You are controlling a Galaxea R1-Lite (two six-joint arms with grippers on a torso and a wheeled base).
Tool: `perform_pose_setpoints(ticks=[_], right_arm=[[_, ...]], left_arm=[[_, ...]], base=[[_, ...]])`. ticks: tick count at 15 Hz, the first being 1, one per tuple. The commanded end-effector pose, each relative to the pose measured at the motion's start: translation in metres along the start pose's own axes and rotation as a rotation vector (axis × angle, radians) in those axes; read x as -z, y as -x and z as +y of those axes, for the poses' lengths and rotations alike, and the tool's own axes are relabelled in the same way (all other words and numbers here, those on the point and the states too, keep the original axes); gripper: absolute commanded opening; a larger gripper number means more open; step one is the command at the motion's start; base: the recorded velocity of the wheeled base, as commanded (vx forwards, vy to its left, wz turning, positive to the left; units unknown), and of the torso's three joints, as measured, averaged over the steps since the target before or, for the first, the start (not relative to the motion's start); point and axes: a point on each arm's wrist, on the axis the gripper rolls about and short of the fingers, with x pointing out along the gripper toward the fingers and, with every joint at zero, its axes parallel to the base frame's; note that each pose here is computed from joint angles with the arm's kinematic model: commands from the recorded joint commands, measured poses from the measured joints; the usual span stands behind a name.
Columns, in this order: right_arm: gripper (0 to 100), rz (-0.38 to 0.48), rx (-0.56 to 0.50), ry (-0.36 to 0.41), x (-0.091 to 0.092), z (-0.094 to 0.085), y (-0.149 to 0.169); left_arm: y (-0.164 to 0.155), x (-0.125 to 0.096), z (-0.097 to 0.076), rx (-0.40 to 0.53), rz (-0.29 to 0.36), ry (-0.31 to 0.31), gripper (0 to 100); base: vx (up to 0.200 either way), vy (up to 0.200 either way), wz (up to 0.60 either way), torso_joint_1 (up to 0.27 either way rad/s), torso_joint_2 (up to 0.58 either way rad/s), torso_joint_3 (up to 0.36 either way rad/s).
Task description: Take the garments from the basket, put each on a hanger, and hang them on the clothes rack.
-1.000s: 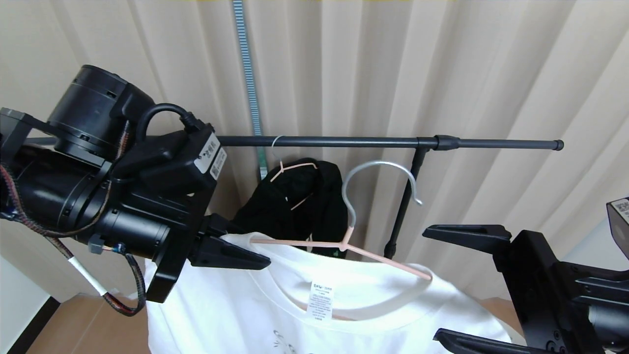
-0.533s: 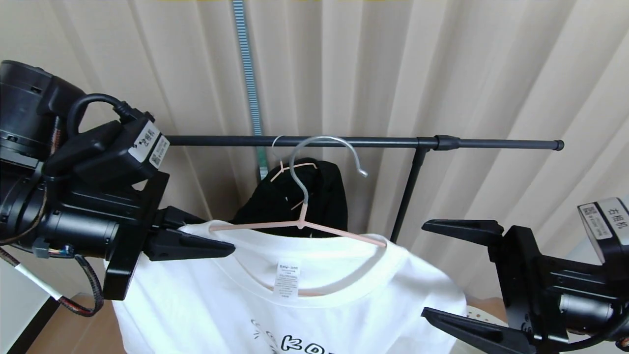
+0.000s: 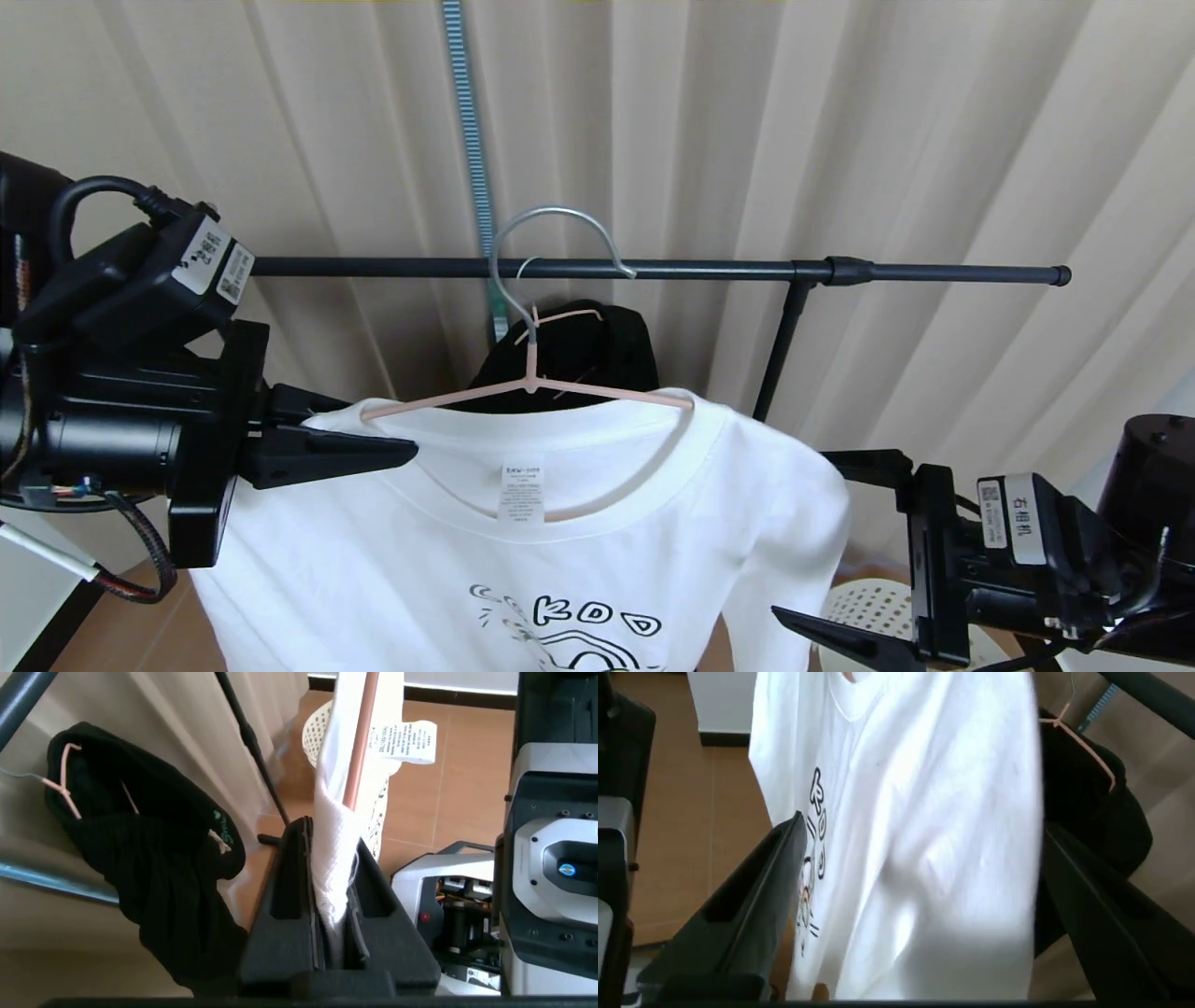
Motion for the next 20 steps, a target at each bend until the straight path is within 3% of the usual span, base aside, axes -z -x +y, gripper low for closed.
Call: perform_pose_setpoints(ticks=[1, 9, 10, 20], right_arm=[[100, 0.056, -0.004, -0.032, 0.018, -0.004, -0.005], [100, 0.11, 0.038, -0.055, 0.035, -0.017, -0.008], [0, 0.112, 0.045, -0.057, 0.035, -0.019, -0.007], [0, 0.137, 0.145, -0.072, 0.045, -0.042, 0.004]], left_arm=[[0.004, 0.0, -0.003, -0.013, -0.004, -0.005, 0], [0.014, -0.001, -0.011, -0.034, -0.013, -0.017, 0], [0.015, -0.002, -0.012, -0.037, -0.016, -0.021, 0], [0.026, 0.0, -0.016, -0.078, -0.015, -0.012, 0]], base=[[0.0, 0.0, 0.0, 0.0, 0.0, 0.0], [0.0, 0.0, 0.0, 0.0, 0.0, 0.0], [0.0, 0.0, 0.0, 0.0, 0.0, 0.0], [0.0, 0.0, 0.0, 0.0, 0.0, 0.0]])
